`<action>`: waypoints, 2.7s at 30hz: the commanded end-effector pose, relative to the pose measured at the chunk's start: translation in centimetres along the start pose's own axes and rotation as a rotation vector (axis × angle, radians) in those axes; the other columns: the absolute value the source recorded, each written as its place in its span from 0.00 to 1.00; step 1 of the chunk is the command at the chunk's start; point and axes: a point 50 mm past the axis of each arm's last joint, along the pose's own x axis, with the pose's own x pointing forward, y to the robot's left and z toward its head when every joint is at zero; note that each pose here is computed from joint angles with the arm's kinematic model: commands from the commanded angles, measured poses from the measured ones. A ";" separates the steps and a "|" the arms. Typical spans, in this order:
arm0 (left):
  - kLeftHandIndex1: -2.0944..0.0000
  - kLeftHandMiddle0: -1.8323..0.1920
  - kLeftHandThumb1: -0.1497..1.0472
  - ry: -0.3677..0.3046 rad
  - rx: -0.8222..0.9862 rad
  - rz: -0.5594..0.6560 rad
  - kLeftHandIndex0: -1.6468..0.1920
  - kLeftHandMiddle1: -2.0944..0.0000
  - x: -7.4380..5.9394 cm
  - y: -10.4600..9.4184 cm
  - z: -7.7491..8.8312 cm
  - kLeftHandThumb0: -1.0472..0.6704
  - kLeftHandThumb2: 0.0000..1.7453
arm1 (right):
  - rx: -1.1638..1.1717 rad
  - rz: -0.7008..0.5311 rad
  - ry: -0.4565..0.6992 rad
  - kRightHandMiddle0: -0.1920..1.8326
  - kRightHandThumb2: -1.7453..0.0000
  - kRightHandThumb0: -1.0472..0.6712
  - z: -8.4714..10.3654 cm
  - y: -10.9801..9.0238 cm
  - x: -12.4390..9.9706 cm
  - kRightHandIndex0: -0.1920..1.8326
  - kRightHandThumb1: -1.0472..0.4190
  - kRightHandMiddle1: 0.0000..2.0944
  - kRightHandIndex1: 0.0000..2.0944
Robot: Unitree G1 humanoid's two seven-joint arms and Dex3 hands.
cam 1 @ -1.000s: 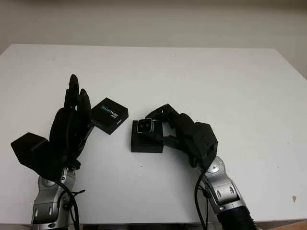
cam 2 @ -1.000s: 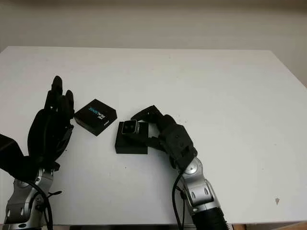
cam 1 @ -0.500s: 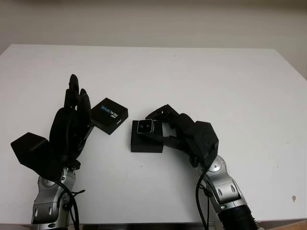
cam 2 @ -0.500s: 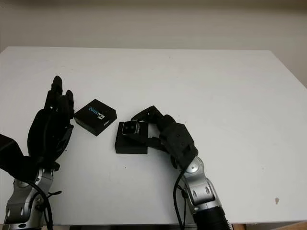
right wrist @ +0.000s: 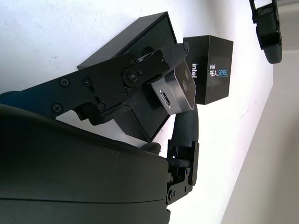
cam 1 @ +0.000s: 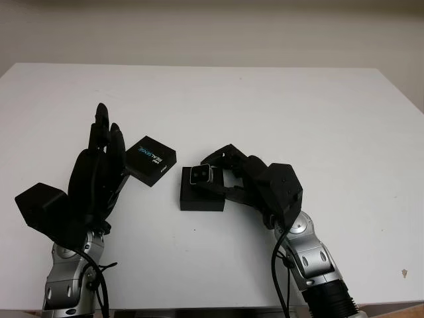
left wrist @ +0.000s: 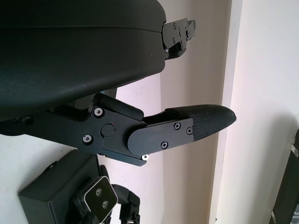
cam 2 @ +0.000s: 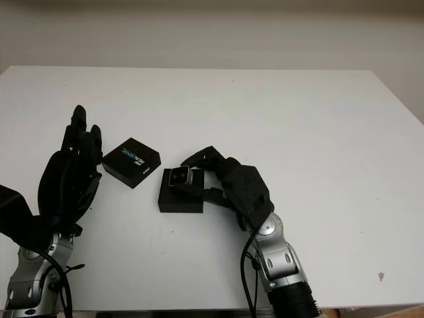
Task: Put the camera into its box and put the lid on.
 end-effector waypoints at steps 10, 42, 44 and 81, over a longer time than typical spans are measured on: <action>1.00 1.00 1.00 -0.023 0.014 -0.002 1.00 1.00 0.0 0.0 0.6 0.17 0.36 | -0.001 0.062 0.059 0.21 0.97 0.41 -0.6 -0.2 -0.1 0.11 0.02 0.78 0.32; 1.00 1.00 1.00 -0.023 0.013 0.001 1.00 1.00 -0.1 0.0 0.6 0.17 0.36 | -0.040 0.107 0.070 0.21 0.97 0.41 -1.2 0.2 -0.1 0.11 0.02 0.81 0.34; 1.00 1.00 1.00 -0.022 0.010 -0.001 1.00 1.00 -0.1 0.0 0.6 0.17 0.35 | -0.053 0.105 0.065 0.21 0.97 0.41 -1.2 0.2 0.0 0.11 0.02 0.81 0.34; 1.00 1.00 1.00 -0.024 0.010 -0.004 1.00 1.00 0.0 0.1 0.6 0.17 0.35 | -0.642 0.048 -0.109 0.14 0.97 0.32 0.4 1.2 -1.2 0.08 0.03 0.16 0.05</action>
